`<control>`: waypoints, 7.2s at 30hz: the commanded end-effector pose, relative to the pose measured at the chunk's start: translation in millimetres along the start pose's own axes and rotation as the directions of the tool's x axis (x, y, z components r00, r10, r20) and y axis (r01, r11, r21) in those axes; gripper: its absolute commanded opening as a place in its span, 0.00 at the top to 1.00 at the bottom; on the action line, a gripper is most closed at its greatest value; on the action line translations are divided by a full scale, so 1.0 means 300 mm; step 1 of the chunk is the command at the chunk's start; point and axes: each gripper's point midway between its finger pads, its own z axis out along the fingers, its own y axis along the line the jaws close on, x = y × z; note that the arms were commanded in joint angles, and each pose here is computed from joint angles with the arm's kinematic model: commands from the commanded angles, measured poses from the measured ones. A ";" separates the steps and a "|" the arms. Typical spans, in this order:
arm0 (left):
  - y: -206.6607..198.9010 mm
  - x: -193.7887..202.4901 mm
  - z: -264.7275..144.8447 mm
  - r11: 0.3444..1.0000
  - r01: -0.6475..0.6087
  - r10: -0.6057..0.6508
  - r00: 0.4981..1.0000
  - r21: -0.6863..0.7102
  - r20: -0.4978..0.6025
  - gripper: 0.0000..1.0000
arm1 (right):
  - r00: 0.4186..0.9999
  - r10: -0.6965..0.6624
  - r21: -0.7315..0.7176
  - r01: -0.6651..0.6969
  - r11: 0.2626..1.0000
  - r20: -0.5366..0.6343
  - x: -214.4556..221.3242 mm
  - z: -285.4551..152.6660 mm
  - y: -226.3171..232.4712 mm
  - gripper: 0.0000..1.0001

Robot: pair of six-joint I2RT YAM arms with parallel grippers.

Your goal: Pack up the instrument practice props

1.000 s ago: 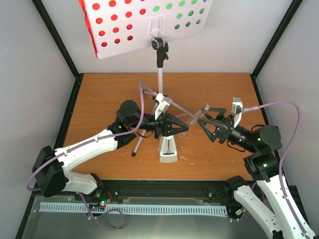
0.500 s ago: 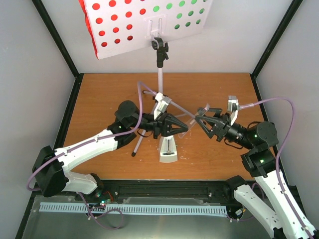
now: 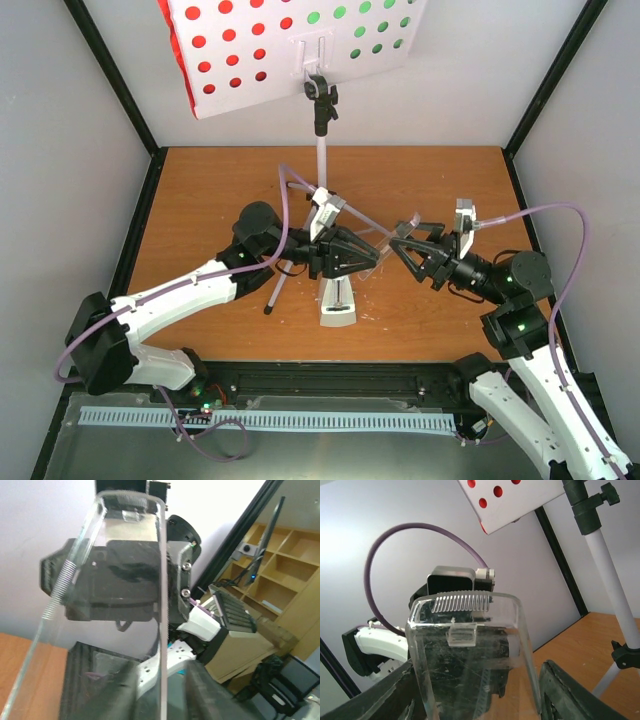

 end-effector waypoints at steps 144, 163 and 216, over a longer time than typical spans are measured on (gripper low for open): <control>0.577 0.352 -0.198 0.840 0.224 -0.316 0.942 -0.495 -0.110 0.48 | 0.916 -0.357 0.391 0.400 0.829 -0.183 0.670 -0.087 -0.419 0.53; 0.562 0.369 -0.210 0.839 0.222 -0.318 0.941 -0.497 -0.116 0.48 | 0.926 -0.340 0.410 0.378 0.830 -0.166 0.686 -0.079 -0.407 0.54; 0.539 0.389 -0.220 0.836 0.238 -0.331 0.938 -0.495 -0.108 0.48 | 0.939 -0.319 0.497 0.339 0.799 -0.129 0.669 -0.083 -0.387 0.54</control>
